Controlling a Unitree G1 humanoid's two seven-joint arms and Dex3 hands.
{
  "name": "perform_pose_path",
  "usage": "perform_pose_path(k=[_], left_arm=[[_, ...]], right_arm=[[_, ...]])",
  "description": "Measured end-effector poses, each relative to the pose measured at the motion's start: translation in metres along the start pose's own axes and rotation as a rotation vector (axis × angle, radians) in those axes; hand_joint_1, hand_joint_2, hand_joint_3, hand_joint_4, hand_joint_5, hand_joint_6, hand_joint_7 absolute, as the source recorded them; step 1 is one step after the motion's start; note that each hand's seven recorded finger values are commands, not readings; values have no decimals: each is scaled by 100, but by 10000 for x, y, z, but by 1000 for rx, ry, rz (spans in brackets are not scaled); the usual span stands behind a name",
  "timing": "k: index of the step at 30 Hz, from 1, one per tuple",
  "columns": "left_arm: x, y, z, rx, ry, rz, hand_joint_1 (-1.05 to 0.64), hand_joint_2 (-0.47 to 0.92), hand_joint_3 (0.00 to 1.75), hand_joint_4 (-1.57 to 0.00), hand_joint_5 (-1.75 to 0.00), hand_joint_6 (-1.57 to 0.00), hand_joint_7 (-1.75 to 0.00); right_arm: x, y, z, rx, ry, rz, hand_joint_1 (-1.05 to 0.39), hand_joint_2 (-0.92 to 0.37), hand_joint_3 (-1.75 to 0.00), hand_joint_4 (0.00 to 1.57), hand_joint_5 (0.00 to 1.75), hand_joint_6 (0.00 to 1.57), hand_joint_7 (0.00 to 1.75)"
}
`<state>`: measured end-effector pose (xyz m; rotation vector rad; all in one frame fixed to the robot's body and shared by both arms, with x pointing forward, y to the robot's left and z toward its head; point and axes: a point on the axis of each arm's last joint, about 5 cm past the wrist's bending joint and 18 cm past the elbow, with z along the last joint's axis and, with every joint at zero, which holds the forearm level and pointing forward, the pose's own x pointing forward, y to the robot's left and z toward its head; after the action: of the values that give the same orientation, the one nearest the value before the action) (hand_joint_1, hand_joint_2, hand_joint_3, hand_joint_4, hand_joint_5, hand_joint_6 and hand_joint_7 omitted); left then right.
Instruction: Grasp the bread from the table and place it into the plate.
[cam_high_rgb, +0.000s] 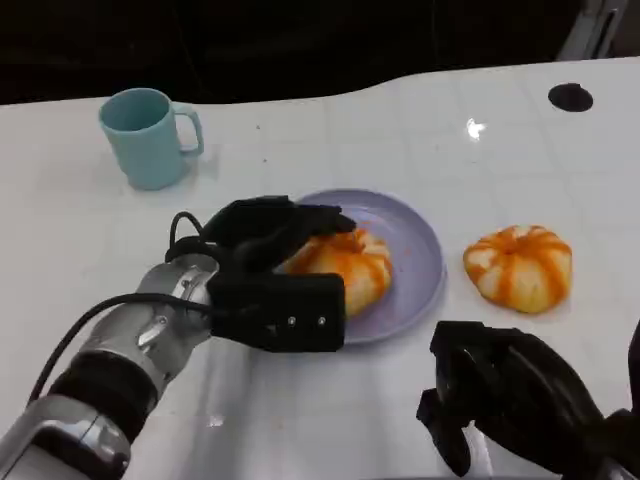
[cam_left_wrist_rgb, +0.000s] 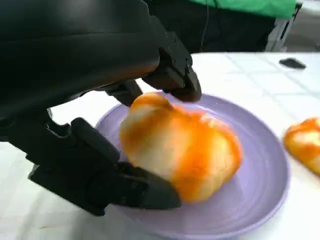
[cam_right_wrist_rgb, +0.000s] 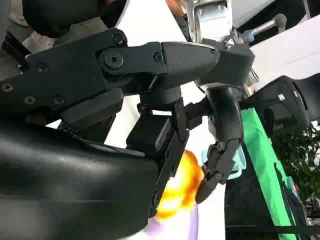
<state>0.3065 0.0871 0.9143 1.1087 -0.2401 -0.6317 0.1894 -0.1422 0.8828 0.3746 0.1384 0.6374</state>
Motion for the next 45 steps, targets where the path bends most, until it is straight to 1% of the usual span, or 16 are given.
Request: perform_pose_path(k=[5, 9, 13, 18, 22, 25, 26, 28, 29, 30, 32, 35, 37, 40, 42, 45], left_arm=[[-10, 49, -3, 32, 7, -23, -89, 92, 55, 0, -24, -16, 0], [-11, 72, 11, 49, 3, -27, -89, 92, 55, 0, -24, -16, -1], [-23, 112, 30, 52, -17, -7, -87, 92, 52, -1, -28, -19, -2], [-105, 157, 28, -1, -50, 51, -83, 92, 46, 0, -54, -25, -4], [-240, 164, -20, -182, -86, 89, -74, 92, 40, -2, -63, -31, -6], [-350, 160, -71, -335, -105, 97, -67, 92, 36, -14, -75, -40, -9], [-400, 154, -85, -390, -118, 112, -65, 92, 34, -20, -81, -44, -11], [-503, 130, -105, -490, -146, 157, -61, 92, 28, -29, -100, -55, -17], [-550, 115, -111, -523, -159, 184, -59, 92, 27, -34, -110, -60, -22], [-592, 98, -115, -556, -170, 209, -56, 92, 26, -37, -124, -59, -39], [-680, 63, -114, -630, -189, 262, -53, 92, 29, -43, -146, -52, -91], [-852, 9, -67, -767, -218, 342, -53, 92, 33, -49, -168, -51, -131], [-965, -27, -37, -839, -211, 366, -53, 92, 35, -54, -173, -51, -145], [-1113, -118, 9, -966, -184, 385, -57, 92, 45, -60, -174, -47, -164], [-1198, -174, 34, -1044, -158, 370, -58, 92, 48, -61, -175, -46, -171], [-1285, -215, 45, -1121, -124, 346, -55, 92, 48, -65, -175, -46, -174]], right_arm=[[0, 2, 2, -1, -1, 1, -92, -92, -36, 129, 161, 110, 154], [-1, 2, 2, 0, -1, 1, -92, -92, -36, 129, 161, 110, 155], [-3, 4, 1, 0, -1, 1, -92, -92, -36, 129, 161, 110, 155], [-9, 11, 7, -2, -5, 0, -92, -92, -36, 129, 161, 111, 155], [-15, 20, 15, -4, -10, 1, -93, -92, -36, 130, 161, 111, 155], [-14, 22, 17, -4, -11, 2, -93, -92, -36, 130, 161, 111, 155], [-15, 24, 17, -4, -11, 2, -93, -92, -36, 130, 161, 111, 155], [-17, 25, 18, -3, -11, 2, -92, -92, -36, 129, 162, 111, 155], [-17, 26, 18, -2, -10, 2, -92, -92, -36, 129, 162, 111, 155], [-18, 26, 17, 0, -9, 3, -91, -92, -36, 129, 162, 110, 155], [-16, 28, 18, 3, -9, 5, -91, -92, -36, 128, 162, 110, 155], [-20, 29, 17, 9, -11, 5, -91, -92, -36, 129, 162, 110, 155], [-24, 30, 16, 11, -10, 4, -92, -92, -36, 129, 162, 110, 155], [-28, 31, 18, 10, -9, 3, -92, -92, -36, 129, 162, 110, 155], [-28, 33, 24, 8, -9, 2, -92, -92, -36, 129, 162, 110, 155], [-30, 33, 31, 5, -9, 1, -92, -92, -36, 129, 162, 110, 155]])
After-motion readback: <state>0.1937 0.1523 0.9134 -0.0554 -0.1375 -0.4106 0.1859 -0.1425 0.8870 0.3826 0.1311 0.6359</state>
